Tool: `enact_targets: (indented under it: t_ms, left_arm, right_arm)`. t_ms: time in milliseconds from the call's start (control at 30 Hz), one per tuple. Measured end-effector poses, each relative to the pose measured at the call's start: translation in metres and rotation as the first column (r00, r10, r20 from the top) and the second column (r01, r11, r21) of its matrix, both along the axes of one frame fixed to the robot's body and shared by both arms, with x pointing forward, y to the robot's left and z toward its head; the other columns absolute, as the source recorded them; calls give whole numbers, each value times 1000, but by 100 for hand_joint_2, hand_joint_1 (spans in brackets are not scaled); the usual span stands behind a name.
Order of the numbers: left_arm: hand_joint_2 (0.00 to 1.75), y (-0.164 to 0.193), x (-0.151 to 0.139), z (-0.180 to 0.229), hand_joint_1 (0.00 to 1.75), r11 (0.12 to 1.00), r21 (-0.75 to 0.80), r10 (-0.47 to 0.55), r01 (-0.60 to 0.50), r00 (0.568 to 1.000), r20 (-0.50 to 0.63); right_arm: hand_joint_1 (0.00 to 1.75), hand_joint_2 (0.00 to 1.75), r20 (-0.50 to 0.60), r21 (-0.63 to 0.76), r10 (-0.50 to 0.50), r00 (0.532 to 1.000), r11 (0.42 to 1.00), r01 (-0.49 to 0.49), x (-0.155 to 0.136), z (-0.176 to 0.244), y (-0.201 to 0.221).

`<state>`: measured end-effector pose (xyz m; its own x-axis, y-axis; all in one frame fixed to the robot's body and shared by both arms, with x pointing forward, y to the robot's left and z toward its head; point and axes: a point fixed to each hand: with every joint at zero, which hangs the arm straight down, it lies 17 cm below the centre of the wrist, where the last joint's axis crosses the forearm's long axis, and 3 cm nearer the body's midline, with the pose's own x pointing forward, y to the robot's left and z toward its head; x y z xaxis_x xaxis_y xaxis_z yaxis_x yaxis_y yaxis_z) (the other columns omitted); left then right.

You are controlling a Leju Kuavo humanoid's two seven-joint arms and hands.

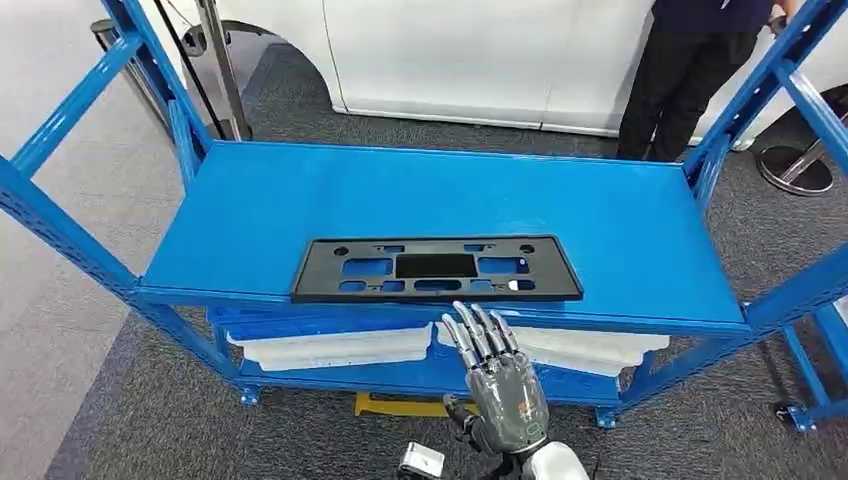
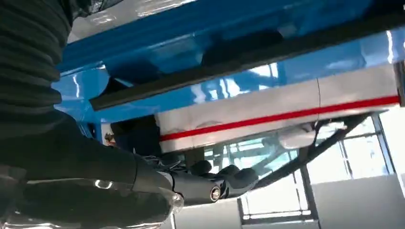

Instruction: Take the parts from the cabinet and place them on the table.

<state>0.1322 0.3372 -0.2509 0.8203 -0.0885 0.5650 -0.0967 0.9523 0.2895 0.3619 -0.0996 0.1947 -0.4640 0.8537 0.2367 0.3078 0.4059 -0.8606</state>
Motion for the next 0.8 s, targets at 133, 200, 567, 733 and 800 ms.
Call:
enact_targets:
  t_ms: [133, 200, 567, 733, 800]
  left_arm:
    - [0, -7, 10, 2, 0, 999, -30, -13, 14, 1000, 25]
    - [0, -9, 13, 3, 0, 998, -56, -14, 16, 999, 37]
    - [0, -1, 16, 4, 0, 998, -41, -34, 36, 999, 33]
    - [0, 1, 17, 4, 0, 999, -39, -35, 36, 999, 29]
    - [0, 2, 16, 3, 0, 999, -38, -35, 36, 999, 27]
  right_arm:
    - [0, 175, 22, -32, -6, 1000, 999, 6, 13, 4, 8]
    - [0, 175, 25, -38, 2, 1000, 999, -1, 18, 5, 15]
    - [0, 175, -18, -67, 19, 1000, 998, -20, 38, -4, 36]
    - [0, 175, -35, -78, 22, 999, 997, -25, 44, -8, 38]
    - [0, 175, -34, -81, 24, 999, 996, -27, 45, -6, 40]
